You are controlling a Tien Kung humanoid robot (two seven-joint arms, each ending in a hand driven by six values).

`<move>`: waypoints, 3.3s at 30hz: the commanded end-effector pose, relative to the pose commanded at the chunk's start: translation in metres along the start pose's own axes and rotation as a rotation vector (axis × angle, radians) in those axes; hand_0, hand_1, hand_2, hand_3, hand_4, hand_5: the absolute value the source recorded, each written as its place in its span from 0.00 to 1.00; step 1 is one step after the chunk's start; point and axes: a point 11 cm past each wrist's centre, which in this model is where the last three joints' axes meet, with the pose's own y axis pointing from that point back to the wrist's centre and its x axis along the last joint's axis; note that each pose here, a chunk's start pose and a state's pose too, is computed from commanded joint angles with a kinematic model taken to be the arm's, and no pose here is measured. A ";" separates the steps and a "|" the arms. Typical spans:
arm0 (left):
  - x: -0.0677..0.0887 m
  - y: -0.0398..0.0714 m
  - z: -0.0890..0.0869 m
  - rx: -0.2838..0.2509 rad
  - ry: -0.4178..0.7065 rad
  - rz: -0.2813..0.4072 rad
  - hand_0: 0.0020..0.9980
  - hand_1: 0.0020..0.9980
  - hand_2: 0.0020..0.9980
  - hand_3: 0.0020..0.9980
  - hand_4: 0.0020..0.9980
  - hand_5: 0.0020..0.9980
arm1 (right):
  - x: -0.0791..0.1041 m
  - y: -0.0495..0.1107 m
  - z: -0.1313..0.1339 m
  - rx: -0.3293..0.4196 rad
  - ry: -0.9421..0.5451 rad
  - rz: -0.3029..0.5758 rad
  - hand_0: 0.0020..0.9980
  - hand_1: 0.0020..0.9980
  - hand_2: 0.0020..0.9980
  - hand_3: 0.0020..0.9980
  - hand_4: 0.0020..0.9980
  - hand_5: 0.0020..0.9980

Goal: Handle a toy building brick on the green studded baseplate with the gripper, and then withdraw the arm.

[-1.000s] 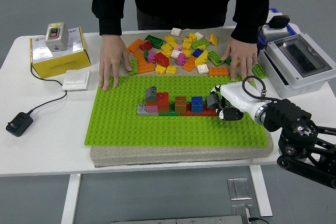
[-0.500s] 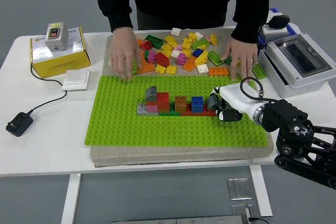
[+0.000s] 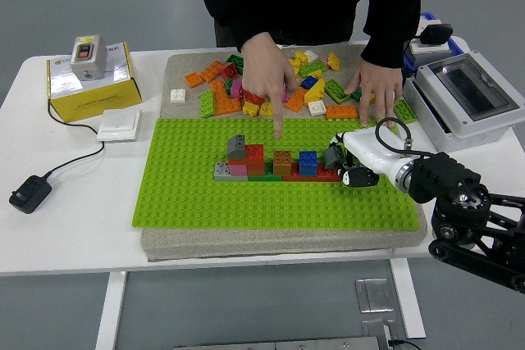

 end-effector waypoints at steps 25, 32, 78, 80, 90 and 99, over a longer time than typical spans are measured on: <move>0.001 0.000 0.000 0.001 0.000 0.001 0.71 0.67 0.64 0.66 0.27 0.63 | 0.028 -0.001 -0.019 0.039 -0.002 0.074 0.08 0.13 0.44 0.58 0.46 0.33; 0.002 0.000 0.000 0.002 0.001 0.003 0.71 0.67 0.63 0.66 0.27 0.63 | 0.034 -0.005 -0.037 0.079 -0.007 0.089 0.08 0.13 0.44 0.58 0.46 0.33; 0.008 0.001 0.003 -0.009 0.002 0.015 0.71 0.67 0.63 0.66 0.28 0.63 | 0.025 -0.023 -0.070 0.100 -0.009 0.054 0.07 0.13 0.45 0.58 0.47 0.35; 0.008 0.001 0.002 -0.009 0.002 0.015 0.71 0.67 0.63 0.66 0.28 0.63 | 0.025 -0.023 -0.070 0.097 -0.009 0.052 0.07 0.13 0.45 0.58 0.48 0.36; 0.008 0.001 0.002 -0.012 0.001 0.016 0.71 0.67 0.63 0.66 0.28 0.63 | 0.025 -0.023 -0.070 0.096 -0.018 0.046 0.07 0.13 0.44 0.58 0.51 0.40; 0.007 0.001 0.003 -0.015 0.002 0.015 0.71 0.67 0.63 0.66 0.29 0.63 | 0.027 -0.023 -0.072 0.098 -0.032 0.052 0.07 0.13 0.41 0.55 0.59 0.56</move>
